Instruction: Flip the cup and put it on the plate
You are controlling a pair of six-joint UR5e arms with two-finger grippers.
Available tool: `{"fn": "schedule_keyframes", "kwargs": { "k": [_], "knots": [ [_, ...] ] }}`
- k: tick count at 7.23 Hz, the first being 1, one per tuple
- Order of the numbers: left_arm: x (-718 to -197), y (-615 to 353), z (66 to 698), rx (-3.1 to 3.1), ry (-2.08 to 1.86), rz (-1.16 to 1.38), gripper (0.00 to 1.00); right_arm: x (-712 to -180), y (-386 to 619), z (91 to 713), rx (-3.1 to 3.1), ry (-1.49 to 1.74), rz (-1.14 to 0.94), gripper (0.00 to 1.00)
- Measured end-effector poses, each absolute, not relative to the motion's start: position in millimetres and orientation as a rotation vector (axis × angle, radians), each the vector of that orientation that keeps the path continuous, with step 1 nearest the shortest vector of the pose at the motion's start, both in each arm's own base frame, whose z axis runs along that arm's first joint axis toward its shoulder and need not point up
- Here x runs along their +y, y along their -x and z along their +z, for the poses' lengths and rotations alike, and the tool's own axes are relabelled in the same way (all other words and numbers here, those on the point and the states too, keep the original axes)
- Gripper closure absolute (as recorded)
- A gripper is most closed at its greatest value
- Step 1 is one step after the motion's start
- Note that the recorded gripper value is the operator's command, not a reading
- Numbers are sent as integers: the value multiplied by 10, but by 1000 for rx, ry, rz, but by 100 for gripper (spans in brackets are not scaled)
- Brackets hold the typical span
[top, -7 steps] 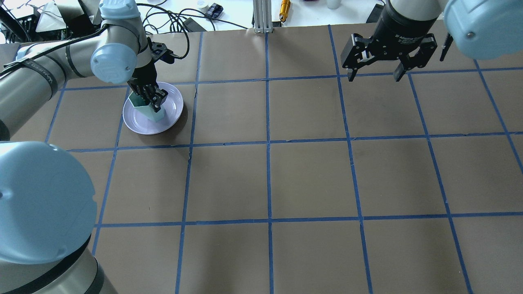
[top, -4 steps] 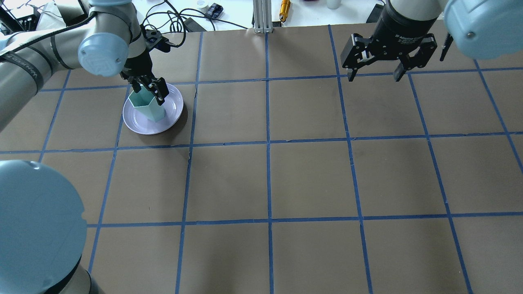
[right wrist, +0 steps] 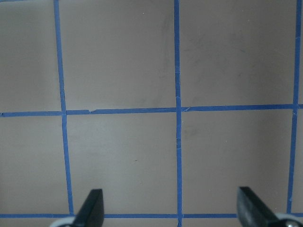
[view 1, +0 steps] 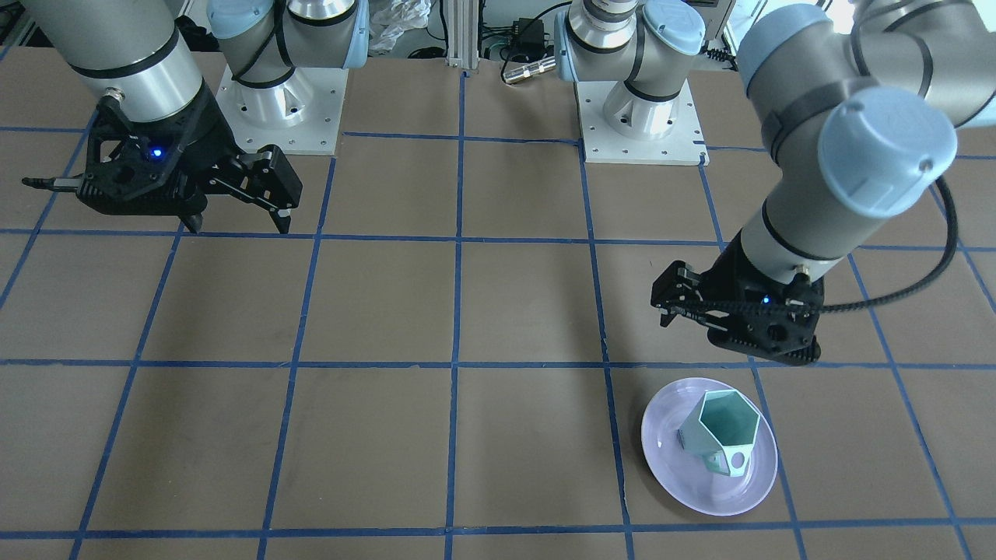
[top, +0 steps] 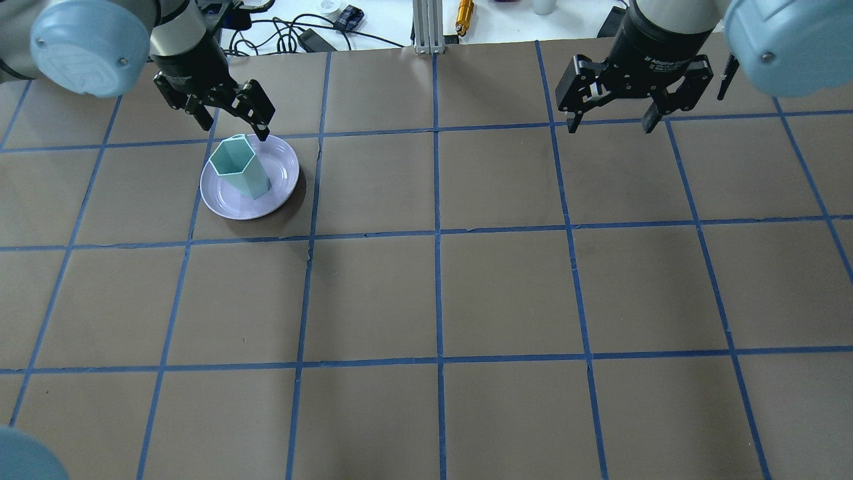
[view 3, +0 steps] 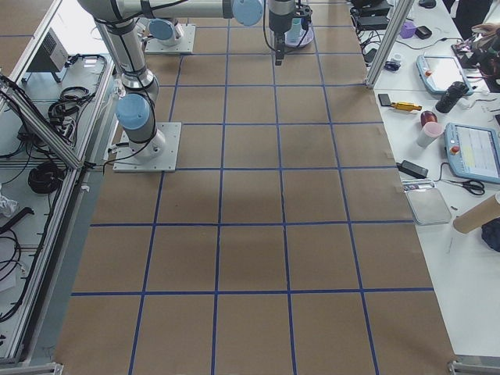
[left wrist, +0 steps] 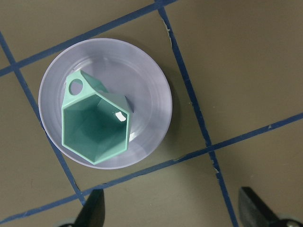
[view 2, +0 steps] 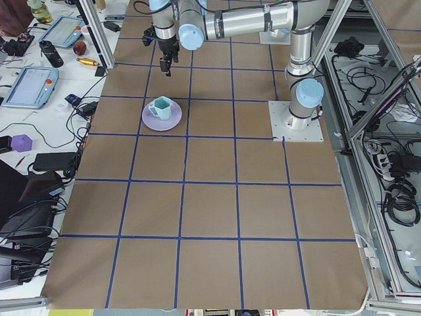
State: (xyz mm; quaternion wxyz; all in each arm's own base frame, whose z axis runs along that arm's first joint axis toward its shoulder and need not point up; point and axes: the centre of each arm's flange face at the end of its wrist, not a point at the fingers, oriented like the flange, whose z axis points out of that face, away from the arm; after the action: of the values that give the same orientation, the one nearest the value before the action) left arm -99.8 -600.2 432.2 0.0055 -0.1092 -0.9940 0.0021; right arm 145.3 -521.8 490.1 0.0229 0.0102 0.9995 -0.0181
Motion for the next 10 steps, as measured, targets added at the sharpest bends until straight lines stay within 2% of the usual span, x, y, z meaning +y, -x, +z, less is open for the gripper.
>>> {"fn": "schedule_keyframes", "kwargs": {
  "k": [2, 5, 10],
  "knots": [
    [-5600, 1362, 4722, -3119, 173, 58, 0, -5218, -1454, 4901, 3094, -31, -56, 0],
    [-5088, 1525, 4874, -3119, 97, 72, 0, -5218, -1453, 4901, 3095, -31, -56, 0],
    [-4835, 1400, 4898, -3152, 72, 23, 0, -5217, -1453, 4901, 3094, -31, -56, 0]
  ]
}}
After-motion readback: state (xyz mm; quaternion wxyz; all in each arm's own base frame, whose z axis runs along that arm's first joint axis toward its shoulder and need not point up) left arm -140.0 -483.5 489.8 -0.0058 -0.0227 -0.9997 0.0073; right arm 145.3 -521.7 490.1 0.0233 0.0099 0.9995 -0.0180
